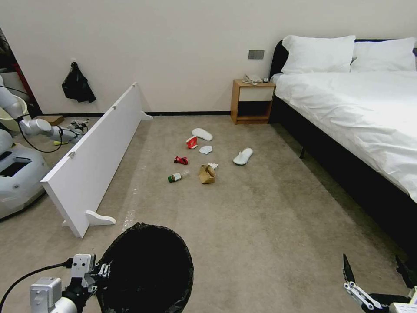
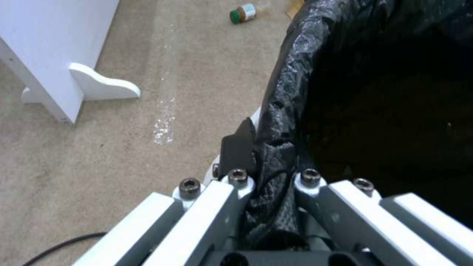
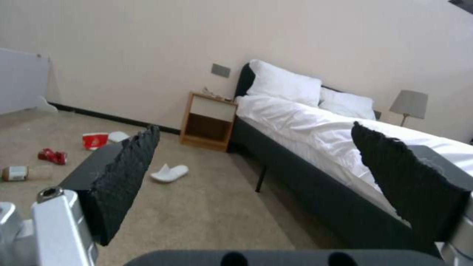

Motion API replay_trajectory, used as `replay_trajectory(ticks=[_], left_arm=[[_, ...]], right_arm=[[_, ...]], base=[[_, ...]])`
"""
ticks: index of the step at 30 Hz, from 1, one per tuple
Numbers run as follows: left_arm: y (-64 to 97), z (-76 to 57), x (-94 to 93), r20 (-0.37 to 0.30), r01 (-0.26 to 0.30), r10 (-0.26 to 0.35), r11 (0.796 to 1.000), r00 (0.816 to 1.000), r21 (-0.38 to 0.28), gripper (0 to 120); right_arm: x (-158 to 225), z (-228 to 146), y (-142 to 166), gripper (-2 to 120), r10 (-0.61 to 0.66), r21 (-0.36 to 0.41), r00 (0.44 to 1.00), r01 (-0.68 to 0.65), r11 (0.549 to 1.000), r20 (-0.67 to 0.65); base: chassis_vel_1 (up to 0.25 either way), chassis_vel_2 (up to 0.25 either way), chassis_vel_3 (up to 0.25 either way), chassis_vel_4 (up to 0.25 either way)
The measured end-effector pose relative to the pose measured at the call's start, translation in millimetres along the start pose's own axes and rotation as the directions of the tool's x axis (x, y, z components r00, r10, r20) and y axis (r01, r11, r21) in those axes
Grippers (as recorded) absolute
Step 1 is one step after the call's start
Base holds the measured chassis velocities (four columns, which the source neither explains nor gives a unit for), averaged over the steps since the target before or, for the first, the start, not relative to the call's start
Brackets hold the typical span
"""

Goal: Pick up the trash bin, then pick up the garbage from the floor and place it into the trash bin.

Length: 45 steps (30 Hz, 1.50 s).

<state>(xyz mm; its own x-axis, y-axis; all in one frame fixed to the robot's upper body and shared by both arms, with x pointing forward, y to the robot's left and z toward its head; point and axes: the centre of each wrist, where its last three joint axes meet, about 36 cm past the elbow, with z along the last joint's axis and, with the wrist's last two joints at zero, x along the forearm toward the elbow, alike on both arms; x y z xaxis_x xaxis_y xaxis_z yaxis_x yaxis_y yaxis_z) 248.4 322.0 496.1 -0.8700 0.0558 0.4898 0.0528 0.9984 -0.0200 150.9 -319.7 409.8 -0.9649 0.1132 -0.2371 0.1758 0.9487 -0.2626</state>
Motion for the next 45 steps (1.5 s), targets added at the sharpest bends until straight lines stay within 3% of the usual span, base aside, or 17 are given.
replay_trajectory(ticks=[45], left_arm=[[-0.2,5.1,-4.6,-0.007,0.007,-0.007,1.000,1.000,0.008,3]], right_arm=[[-1.9,2.1,-0.9,100,-0.011,-0.015,1.000,0.010,1.000,-0.012]], base=[[-0.107,0.106,0.105,-0.106]])
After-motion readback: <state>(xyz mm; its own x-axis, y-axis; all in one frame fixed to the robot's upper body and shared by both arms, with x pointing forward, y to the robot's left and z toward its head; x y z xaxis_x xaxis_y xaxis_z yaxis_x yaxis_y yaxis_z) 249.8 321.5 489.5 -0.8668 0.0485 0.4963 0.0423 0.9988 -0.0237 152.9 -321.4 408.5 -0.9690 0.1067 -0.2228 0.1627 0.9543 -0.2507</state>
